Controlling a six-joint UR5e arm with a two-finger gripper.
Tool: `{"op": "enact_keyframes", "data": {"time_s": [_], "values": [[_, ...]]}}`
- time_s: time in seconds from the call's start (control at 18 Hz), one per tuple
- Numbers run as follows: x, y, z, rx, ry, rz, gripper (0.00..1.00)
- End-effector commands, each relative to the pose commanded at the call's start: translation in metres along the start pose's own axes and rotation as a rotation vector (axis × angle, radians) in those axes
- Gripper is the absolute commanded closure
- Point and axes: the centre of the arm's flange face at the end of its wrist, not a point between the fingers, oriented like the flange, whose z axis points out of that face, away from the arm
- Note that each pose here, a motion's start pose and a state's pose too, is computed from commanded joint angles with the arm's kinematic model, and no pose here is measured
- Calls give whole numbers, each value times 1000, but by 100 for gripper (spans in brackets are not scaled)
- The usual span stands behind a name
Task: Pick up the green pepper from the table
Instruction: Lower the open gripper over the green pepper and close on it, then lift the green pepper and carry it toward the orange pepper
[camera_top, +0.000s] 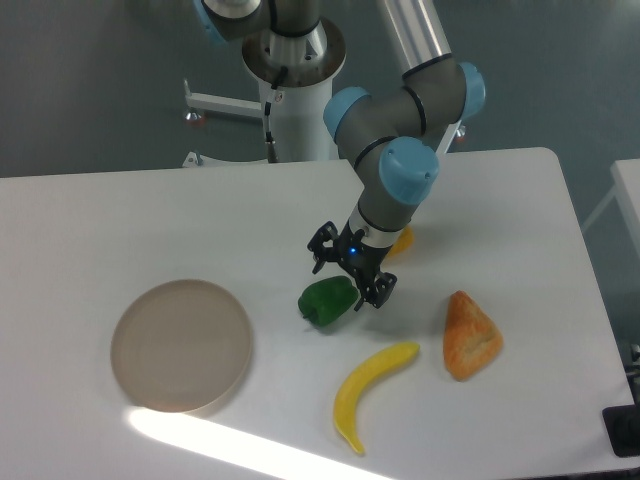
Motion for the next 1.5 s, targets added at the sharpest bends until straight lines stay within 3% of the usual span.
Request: {"op": "enact_keyframes", "data": {"time_s": [0.11, 0.22, 0.28, 0.33, 0.44, 0.78, 1.0, 1.28, 1.5], "values": [[0, -1, 0, 1, -2, -1, 0], [-2, -4, -5, 7, -12, -20, 36], [-3, -4, -6, 6, -14, -19, 50], [-3, -5, -6, 7, -16, -20, 59], [-6, -7, -10, 10, -24, -17, 67], [-8, -11, -27, 18, -50, -10, 68], [-22, -27, -68, 28, -129, 11, 68], [-48, -41, -127, -77, -167, 42, 68], [-91, -30, -174, -122, -176, 107, 68]]}}
